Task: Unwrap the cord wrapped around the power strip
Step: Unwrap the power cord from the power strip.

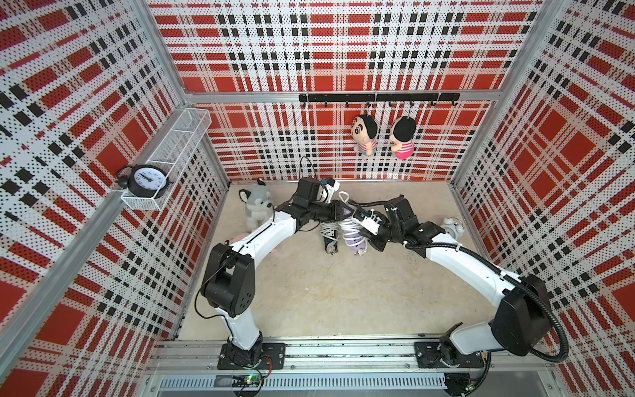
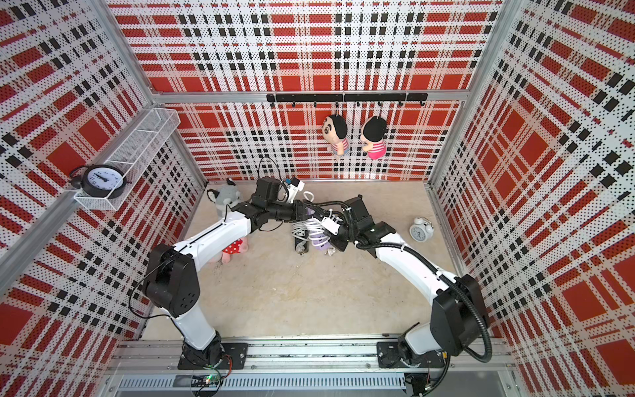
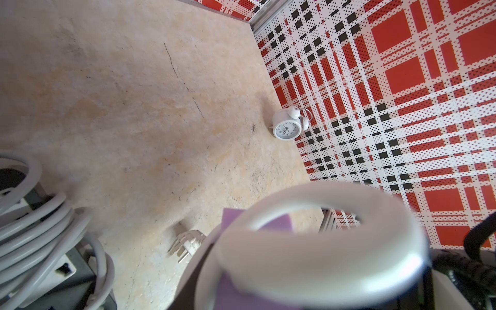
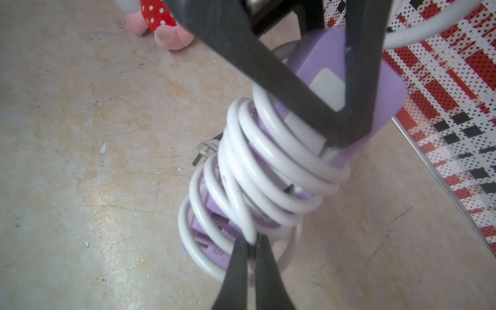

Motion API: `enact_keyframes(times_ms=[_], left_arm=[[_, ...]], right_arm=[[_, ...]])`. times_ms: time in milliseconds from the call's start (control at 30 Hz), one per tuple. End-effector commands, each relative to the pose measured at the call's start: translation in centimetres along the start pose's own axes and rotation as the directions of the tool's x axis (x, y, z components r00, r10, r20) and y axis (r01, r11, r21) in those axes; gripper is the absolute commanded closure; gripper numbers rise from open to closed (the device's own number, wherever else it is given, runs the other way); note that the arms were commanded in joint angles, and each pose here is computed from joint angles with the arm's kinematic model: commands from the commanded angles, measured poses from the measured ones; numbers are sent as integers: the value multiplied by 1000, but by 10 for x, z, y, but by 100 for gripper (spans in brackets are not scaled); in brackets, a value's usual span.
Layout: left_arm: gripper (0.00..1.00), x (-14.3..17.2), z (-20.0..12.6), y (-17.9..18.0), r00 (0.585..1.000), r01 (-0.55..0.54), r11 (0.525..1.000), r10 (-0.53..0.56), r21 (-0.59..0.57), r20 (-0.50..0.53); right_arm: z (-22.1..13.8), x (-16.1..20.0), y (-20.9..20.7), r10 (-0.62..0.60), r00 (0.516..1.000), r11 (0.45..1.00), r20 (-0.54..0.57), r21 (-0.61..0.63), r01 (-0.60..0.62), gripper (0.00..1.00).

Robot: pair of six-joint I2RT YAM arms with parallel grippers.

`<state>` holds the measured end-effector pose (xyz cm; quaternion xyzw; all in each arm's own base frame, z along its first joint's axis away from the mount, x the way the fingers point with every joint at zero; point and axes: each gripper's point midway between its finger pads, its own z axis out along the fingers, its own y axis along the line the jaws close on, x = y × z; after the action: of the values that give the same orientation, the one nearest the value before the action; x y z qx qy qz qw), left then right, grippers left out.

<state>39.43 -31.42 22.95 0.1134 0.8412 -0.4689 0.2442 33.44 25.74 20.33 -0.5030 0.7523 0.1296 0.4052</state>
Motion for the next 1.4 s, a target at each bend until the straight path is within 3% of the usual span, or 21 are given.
enact_keyframes(times_ms=[0,300,800,967,1100,1233,1367], left_arm=[[100,-19,-6,-21,996,-62,998,60,24,59],[100,-16,8,0,991,-66,990,80,-128,105],[100,5,18,26,991,-103,958,123,-266,59],[100,8,18,34,989,-111,944,137,-312,63],[100,12,20,29,994,-84,972,98,-220,53],[100,3,10,34,996,-48,986,60,-163,66],[100,-8,3,37,997,-4,994,12,-107,74]], right_arm=[[-14,-20,0,-14,999,1000,44,1,14,100],[-35,-62,17,1,985,996,173,-85,14,100],[-63,-111,12,-5,937,997,351,-71,32,100],[-69,-121,8,42,919,998,391,-68,-17,100],[-61,-108,3,73,946,997,316,-57,-58,100],[-48,-61,-2,93,988,996,125,-17,-91,81],[-30,-29,20,100,995,992,-9,-71,-101,78]])
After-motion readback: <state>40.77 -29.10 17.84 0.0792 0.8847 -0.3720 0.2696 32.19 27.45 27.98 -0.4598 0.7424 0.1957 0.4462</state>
